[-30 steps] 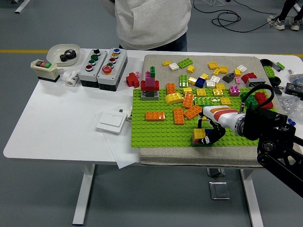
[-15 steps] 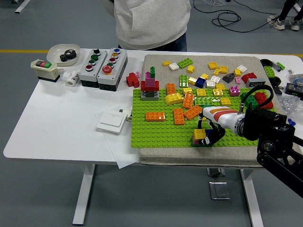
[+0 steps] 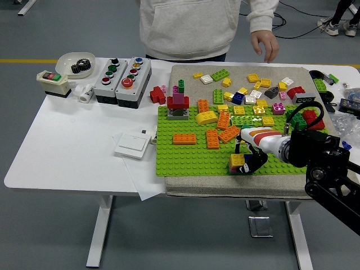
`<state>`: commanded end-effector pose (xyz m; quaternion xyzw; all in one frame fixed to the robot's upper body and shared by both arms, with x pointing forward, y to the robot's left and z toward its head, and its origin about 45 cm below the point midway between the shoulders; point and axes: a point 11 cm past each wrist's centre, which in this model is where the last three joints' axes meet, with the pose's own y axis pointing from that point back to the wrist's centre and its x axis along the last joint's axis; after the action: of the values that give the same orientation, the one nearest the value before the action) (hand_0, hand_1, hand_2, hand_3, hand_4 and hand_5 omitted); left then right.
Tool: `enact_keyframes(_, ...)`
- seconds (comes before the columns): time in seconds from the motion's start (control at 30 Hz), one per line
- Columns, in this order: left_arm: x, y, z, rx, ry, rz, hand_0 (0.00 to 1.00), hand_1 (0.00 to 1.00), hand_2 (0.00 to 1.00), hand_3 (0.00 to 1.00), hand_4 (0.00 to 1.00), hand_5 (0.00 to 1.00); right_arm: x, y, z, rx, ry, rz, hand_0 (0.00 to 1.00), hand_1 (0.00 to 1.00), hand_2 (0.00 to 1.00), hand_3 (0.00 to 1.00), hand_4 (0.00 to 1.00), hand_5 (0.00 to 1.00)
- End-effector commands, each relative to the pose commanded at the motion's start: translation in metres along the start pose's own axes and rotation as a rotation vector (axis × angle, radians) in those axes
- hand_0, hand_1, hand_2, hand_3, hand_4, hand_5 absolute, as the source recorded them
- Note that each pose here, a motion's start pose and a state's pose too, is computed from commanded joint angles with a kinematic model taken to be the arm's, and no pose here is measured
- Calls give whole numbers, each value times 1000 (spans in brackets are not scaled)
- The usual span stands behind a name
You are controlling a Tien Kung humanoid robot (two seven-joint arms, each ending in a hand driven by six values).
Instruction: Pick up the brick,pile it on top of brick,press brick,pick up the brick,pile it on top of brick,press brick
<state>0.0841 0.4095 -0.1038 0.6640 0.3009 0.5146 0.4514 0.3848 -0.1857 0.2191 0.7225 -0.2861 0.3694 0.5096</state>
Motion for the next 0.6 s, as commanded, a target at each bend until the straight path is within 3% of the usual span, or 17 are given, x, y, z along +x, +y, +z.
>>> enact_keyframes(0.6, 0, 0, 0, -1, 0, 1, 697, 732, 747, 596, 690, 661, -2, -1, 2, -1, 14, -9, 2, 2, 61, 527, 427, 118)
